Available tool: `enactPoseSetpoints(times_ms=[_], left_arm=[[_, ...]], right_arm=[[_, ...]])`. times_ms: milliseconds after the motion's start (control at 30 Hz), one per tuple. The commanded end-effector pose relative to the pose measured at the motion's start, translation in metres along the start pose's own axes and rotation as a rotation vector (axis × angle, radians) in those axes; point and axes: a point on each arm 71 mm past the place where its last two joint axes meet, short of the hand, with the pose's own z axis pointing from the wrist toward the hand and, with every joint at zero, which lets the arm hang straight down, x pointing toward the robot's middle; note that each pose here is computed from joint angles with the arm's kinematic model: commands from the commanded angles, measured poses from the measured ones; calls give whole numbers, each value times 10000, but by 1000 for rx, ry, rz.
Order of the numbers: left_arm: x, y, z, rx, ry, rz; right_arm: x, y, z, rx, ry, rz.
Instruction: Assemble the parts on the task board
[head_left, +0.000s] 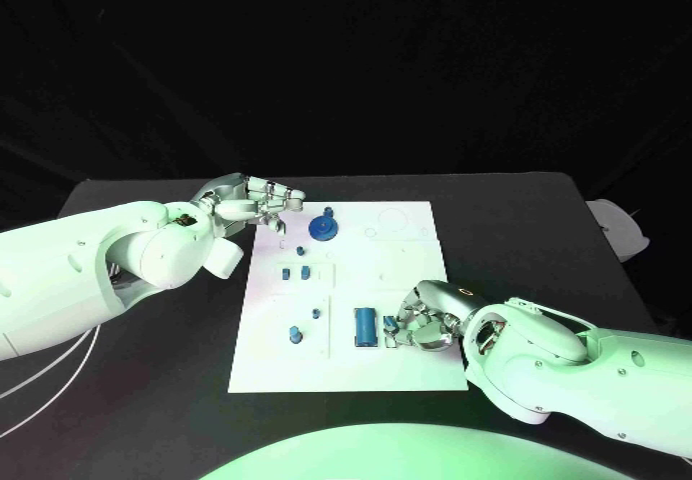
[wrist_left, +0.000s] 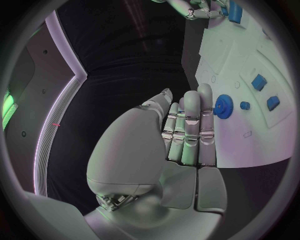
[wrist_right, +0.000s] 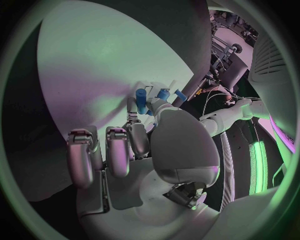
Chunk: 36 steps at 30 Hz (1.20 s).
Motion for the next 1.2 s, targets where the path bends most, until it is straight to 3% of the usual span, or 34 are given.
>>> enactPoseSetpoints(times_ms=[33,1200], left_arm=[[26,-6,-1,2,23,3],[21,-1,-3,-4,27,3]], right_arm=[[41,15,-5,-1,27,-6],[8,33,-80,-18,-2,-9]])
